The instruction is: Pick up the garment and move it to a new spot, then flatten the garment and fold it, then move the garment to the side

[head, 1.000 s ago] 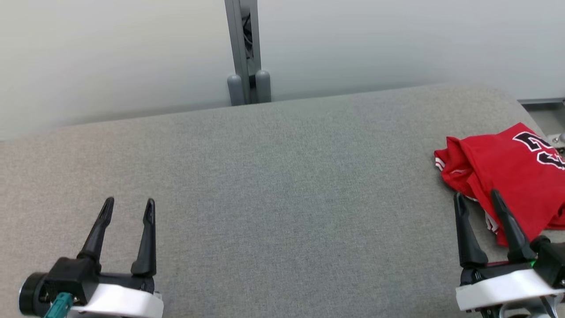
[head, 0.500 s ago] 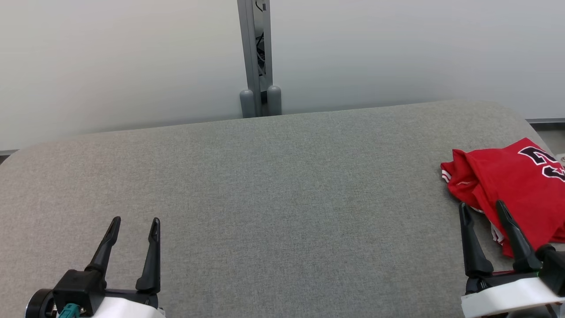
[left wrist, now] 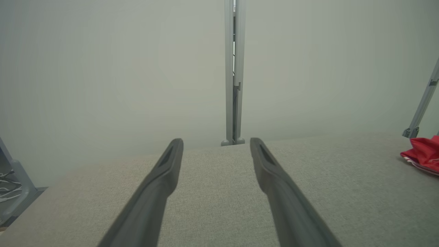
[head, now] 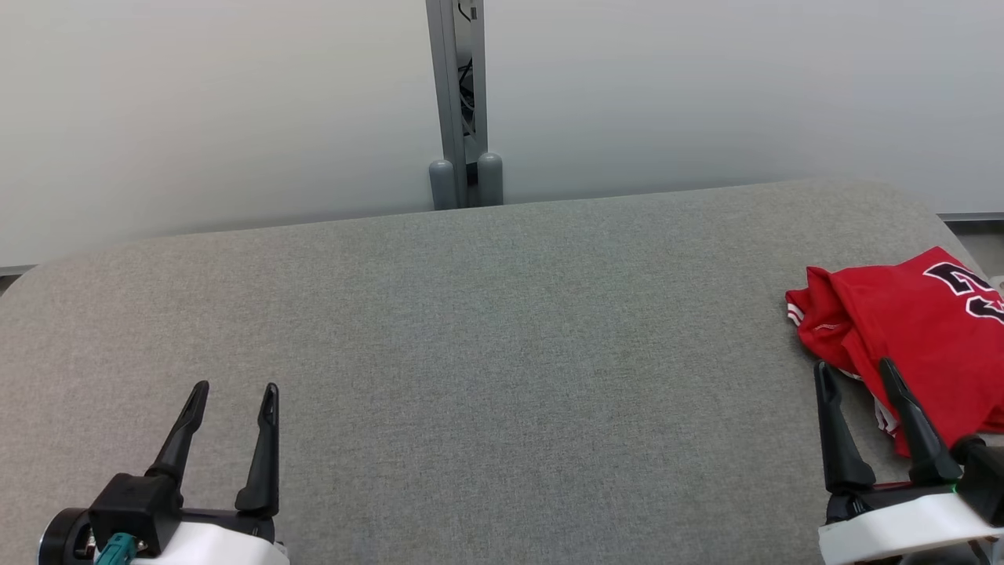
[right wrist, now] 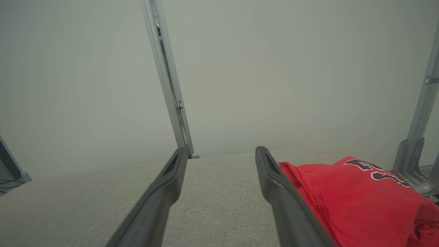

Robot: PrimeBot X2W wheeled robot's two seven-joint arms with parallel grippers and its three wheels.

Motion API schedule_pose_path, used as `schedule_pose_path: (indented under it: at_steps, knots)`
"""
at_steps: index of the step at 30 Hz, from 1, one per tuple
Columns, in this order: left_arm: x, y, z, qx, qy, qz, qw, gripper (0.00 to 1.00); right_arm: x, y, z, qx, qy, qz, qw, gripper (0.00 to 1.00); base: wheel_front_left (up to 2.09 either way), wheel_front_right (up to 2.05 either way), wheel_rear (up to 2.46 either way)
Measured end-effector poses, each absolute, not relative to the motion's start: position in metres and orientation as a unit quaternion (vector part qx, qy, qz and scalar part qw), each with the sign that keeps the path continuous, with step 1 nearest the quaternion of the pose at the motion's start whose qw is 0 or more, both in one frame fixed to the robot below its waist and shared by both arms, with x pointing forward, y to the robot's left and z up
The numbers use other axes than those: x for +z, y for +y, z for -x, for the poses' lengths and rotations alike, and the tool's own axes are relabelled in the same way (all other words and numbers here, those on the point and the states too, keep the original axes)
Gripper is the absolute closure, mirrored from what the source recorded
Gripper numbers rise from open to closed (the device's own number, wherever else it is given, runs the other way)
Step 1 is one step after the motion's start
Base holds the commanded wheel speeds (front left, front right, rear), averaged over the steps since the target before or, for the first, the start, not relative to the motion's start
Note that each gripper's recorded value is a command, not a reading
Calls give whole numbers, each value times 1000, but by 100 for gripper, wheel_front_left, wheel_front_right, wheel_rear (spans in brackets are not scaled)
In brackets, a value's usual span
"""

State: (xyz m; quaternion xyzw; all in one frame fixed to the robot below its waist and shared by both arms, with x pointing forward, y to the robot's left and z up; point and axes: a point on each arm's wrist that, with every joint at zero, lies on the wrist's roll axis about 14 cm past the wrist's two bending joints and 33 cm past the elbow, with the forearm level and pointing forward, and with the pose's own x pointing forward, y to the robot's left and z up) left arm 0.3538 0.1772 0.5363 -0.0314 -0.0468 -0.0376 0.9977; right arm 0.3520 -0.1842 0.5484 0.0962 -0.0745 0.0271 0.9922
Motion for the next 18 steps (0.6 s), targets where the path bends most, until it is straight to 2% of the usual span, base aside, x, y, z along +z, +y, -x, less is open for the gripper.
schedule_pose_path:
  at_steps: [18]
  knots:
    - [536,178,-355,-34,-44,28,998,0,544,-189,-352,21,-60,-78,995,0,0,0,0]
